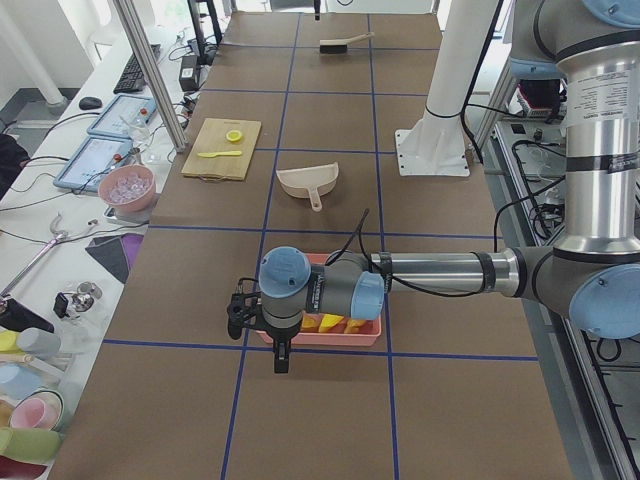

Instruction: Sweep and dump trash into bin

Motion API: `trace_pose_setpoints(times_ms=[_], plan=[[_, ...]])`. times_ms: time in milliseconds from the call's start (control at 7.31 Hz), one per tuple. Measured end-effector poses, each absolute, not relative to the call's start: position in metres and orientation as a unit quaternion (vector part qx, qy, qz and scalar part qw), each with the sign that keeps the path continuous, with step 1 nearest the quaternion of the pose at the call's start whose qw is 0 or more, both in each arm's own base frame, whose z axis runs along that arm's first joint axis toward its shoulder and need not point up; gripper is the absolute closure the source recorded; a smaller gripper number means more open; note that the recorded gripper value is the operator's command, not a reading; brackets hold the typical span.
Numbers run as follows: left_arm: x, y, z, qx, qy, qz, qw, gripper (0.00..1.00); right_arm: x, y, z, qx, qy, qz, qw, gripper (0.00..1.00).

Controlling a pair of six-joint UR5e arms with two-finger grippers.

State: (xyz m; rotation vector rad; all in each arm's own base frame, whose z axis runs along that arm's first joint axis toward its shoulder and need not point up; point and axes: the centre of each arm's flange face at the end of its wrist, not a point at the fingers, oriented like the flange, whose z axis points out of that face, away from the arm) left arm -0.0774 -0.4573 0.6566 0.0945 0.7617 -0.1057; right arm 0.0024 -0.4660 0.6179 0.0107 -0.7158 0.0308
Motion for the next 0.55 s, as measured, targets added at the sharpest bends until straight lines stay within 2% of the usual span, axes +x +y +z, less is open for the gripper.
trace_pose_setpoints(times_ms=[547], plan=[[-0.0773,-0.4597,0.6566,0.059,0.369,-0.015,0.927,0.02,0.0025,-0.4660,0.6181,0.005,-0.350,0.015,0.937,0.00]])
